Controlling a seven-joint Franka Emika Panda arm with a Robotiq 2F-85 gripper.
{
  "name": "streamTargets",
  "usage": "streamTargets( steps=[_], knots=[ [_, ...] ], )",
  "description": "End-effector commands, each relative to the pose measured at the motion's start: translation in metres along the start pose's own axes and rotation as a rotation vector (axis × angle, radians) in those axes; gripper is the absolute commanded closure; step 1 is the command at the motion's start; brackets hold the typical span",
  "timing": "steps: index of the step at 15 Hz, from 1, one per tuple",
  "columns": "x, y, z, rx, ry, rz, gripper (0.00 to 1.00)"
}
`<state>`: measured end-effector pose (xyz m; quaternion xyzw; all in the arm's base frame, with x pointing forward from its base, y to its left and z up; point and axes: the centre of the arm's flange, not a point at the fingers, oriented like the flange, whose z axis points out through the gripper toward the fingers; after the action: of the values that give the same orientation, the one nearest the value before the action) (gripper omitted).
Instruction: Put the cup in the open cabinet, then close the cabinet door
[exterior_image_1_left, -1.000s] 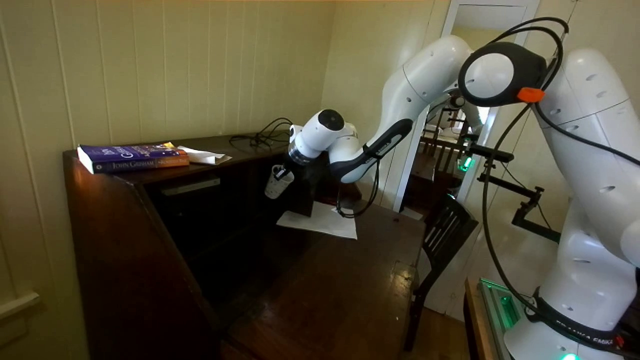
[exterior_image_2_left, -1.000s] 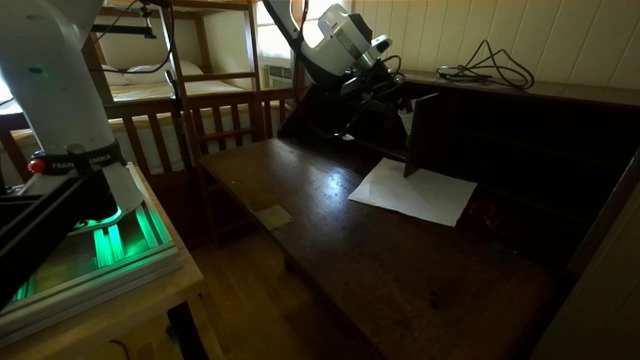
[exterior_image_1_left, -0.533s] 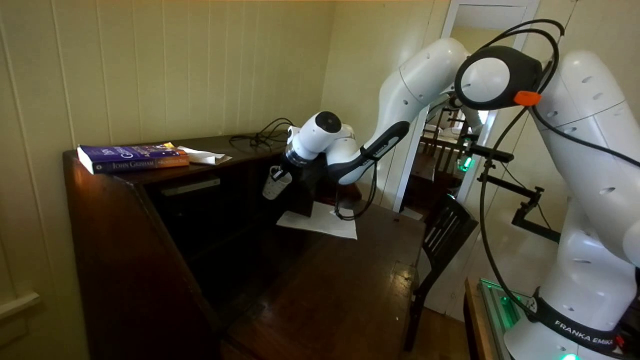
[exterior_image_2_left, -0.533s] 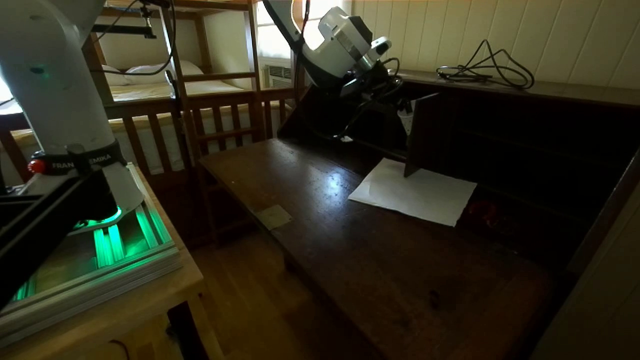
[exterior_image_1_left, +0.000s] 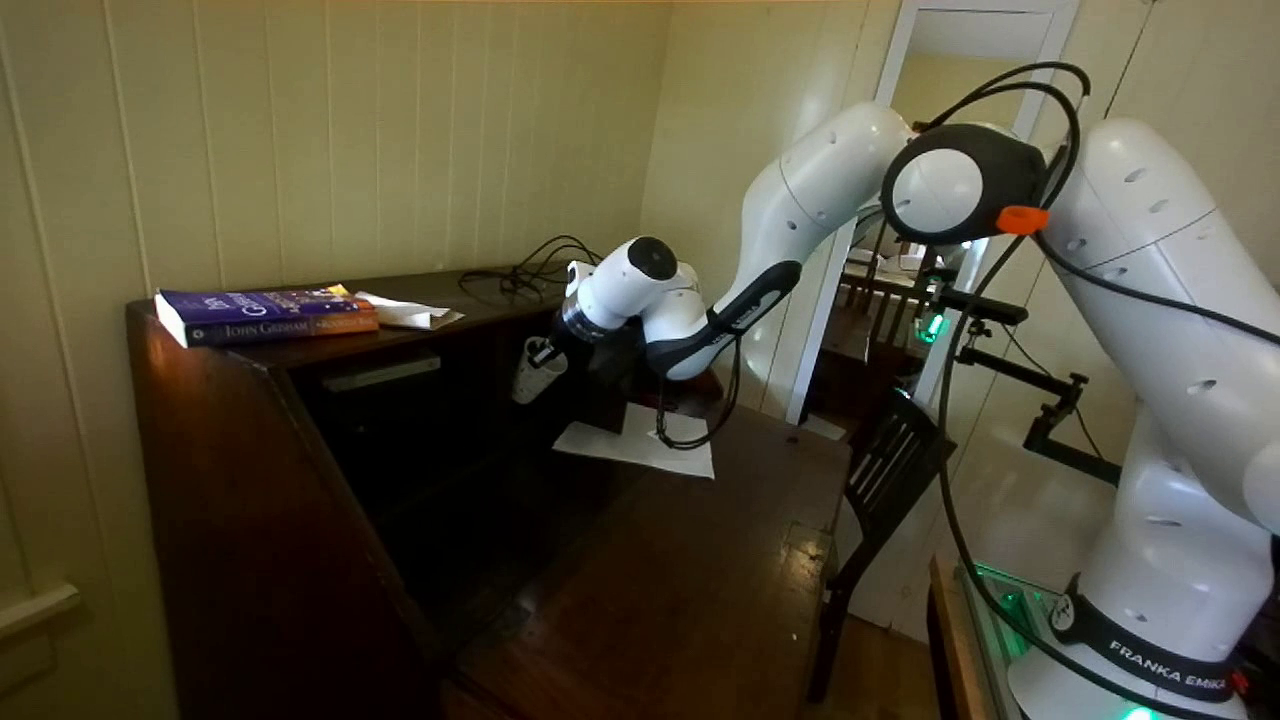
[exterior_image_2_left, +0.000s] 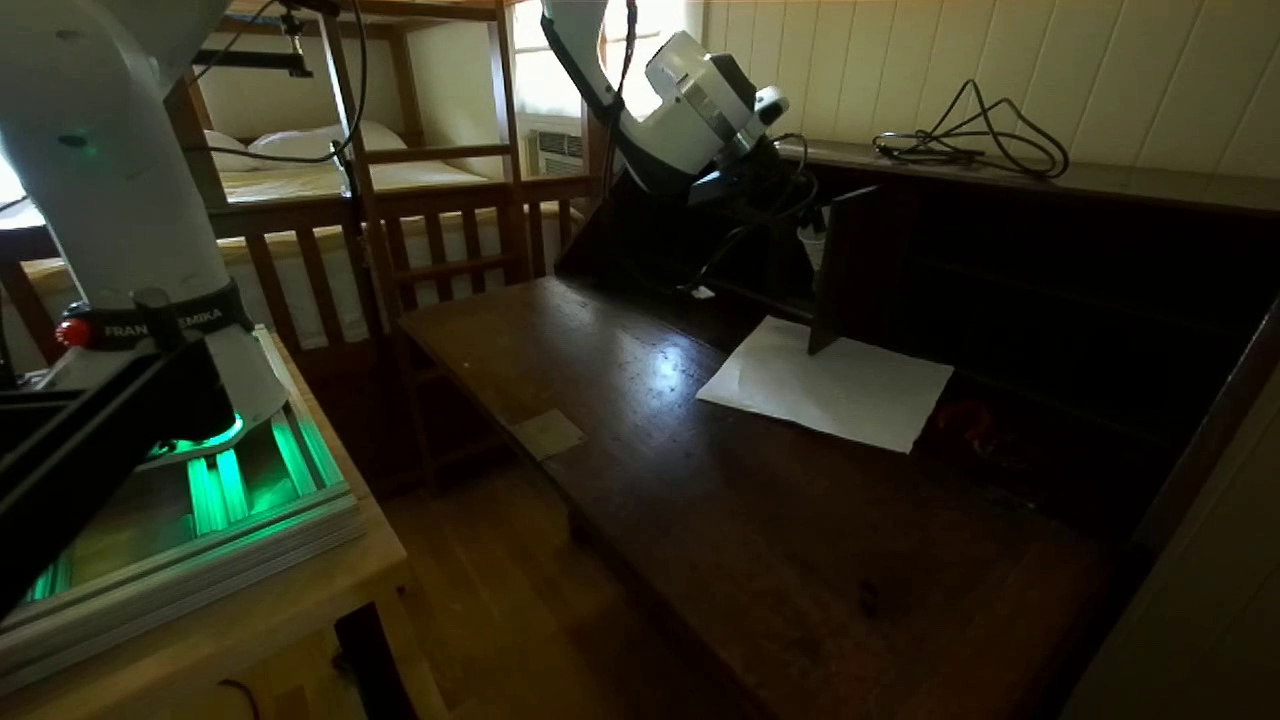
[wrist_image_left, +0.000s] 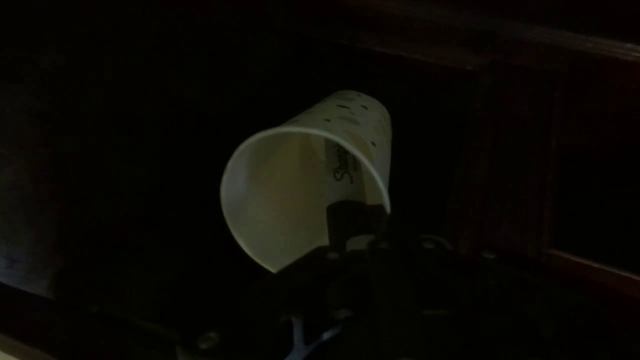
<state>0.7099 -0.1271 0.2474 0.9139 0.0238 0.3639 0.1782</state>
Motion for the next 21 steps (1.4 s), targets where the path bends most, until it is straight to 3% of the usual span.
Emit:
streamTargets(
  steps=[1, 9, 17, 18, 21],
  knots=[
    [0.005, 0.007, 0.026, 0.041, 0.024, 0.003, 0.99],
    [0.011, 0.006, 0.034, 0.101, 0.016, -0.048, 0.99],
    [0.026, 0.021, 0.036, 0.103, -0.099, -0.053, 0.99],
    [0.027, 0.023, 0.037, 0.104, -0.115, -0.051, 0.72],
    [0.033, 0.026, 0.035, 0.086, -0.113, -0.072, 0.57]
  ],
)
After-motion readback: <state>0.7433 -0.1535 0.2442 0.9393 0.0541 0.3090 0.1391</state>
